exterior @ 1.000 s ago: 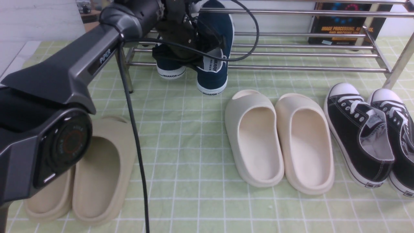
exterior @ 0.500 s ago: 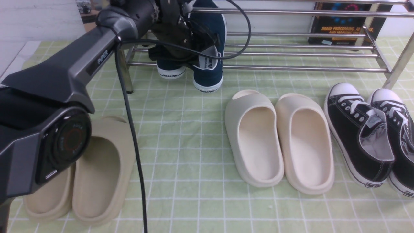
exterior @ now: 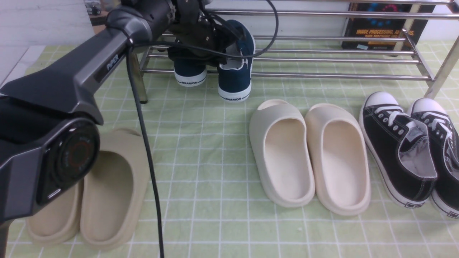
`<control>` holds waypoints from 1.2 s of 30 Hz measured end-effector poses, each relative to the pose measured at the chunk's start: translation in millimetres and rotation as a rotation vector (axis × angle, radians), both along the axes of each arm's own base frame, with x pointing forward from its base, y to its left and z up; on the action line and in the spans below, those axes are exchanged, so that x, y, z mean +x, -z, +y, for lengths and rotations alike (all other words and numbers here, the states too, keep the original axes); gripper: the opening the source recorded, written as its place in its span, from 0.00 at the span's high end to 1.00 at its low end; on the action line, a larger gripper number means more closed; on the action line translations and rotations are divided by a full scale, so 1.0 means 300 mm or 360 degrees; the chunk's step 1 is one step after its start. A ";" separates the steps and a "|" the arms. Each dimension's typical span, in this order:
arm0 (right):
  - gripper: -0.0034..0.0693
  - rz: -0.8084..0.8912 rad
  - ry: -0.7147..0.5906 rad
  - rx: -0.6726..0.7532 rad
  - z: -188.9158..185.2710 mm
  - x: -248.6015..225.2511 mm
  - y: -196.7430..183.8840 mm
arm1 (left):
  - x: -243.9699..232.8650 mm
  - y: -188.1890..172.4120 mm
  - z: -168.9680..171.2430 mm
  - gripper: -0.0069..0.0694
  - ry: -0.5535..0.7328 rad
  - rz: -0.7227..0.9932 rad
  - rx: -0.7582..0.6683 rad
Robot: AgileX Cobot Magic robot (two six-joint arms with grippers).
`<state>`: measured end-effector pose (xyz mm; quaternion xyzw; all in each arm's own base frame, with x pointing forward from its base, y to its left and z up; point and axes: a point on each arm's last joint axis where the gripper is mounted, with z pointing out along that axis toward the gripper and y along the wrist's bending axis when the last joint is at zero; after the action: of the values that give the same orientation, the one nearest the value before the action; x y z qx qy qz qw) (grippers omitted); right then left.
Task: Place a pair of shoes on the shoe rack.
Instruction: Use the left arm to put a shoe into the shoe rack
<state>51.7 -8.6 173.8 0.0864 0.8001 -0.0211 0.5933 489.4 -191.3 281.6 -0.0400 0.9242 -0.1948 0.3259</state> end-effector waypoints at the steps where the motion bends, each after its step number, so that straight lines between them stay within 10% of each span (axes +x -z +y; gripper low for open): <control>1: 0.62 0.0000 0.0000 0.0000 0.000 0.000 0.000 | -0.004 -0.014 0.001 0.64 0.0000 -0.0012 -0.0004; 8: 0.62 0.0000 0.0000 0.0000 0.000 0.000 0.000 | -0.054 -0.119 0.021 0.61 0.0028 -0.0039 0.0020; 24: 0.62 0.0000 0.0000 0.0000 0.000 0.000 0.000 | -0.278 -0.361 0.076 0.93 0.0365 0.0012 0.0445; 36: 0.62 0.0000 0.0000 0.0000 0.000 0.000 0.000 | -0.264 0.027 -0.136 0.93 0.0539 0.0259 0.0543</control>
<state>51.7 -8.6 173.8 0.0864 0.8001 -0.0211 0.5933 410.1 -232.2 273.5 0.1554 0.9605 -0.0841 0.2151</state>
